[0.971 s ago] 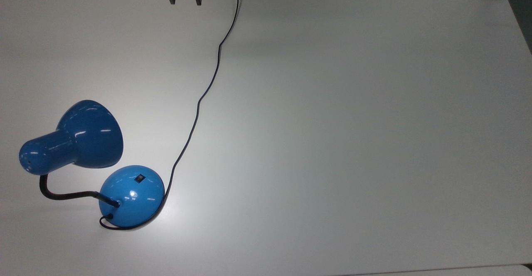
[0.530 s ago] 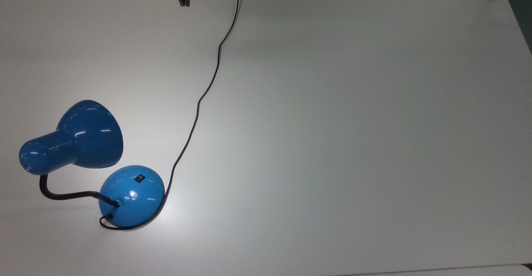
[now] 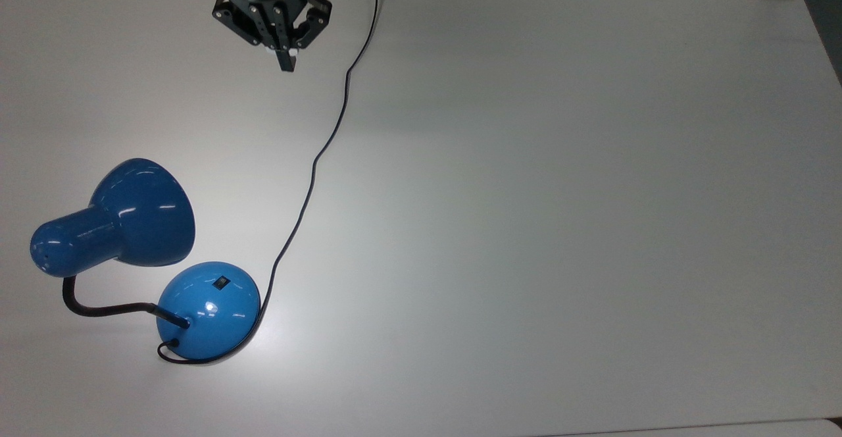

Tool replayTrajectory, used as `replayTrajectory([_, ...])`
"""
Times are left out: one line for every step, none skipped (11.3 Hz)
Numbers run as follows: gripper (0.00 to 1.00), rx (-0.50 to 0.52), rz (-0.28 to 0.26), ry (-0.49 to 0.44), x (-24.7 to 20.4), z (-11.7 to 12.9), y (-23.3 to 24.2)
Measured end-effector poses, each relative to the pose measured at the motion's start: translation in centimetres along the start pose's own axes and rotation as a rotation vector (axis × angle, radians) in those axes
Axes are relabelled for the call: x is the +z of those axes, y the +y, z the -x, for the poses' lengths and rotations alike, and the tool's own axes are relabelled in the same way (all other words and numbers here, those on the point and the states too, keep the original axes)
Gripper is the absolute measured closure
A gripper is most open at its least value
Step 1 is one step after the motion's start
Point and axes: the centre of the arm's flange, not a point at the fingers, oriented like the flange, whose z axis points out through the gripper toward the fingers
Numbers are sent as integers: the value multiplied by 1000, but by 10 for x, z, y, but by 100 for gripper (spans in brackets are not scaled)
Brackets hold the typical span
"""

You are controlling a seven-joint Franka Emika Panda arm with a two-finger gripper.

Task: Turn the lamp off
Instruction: 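Move the gripper toward the blue dome-shaped lamp base, then lower the gripper fingertips onto the switch on the lamp base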

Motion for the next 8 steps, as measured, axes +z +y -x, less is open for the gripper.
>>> replayTrajectory([99,66,3,43,18,-15,3])
replayTrajectory([99,102,5,78,30,-26,6])
replayTrajectory([99,135,7,121,46,-38,11])
replayTrajectory([99,158,9,162,63,-49,17])
replayTrajectory([99,184,11,191,83,-59,21])
replayTrajectory([99,221,10,219,103,-68,24])
replayTrajectory([99,261,7,252,123,-77,24])
replayTrajectory([99,288,9,277,143,-83,25])
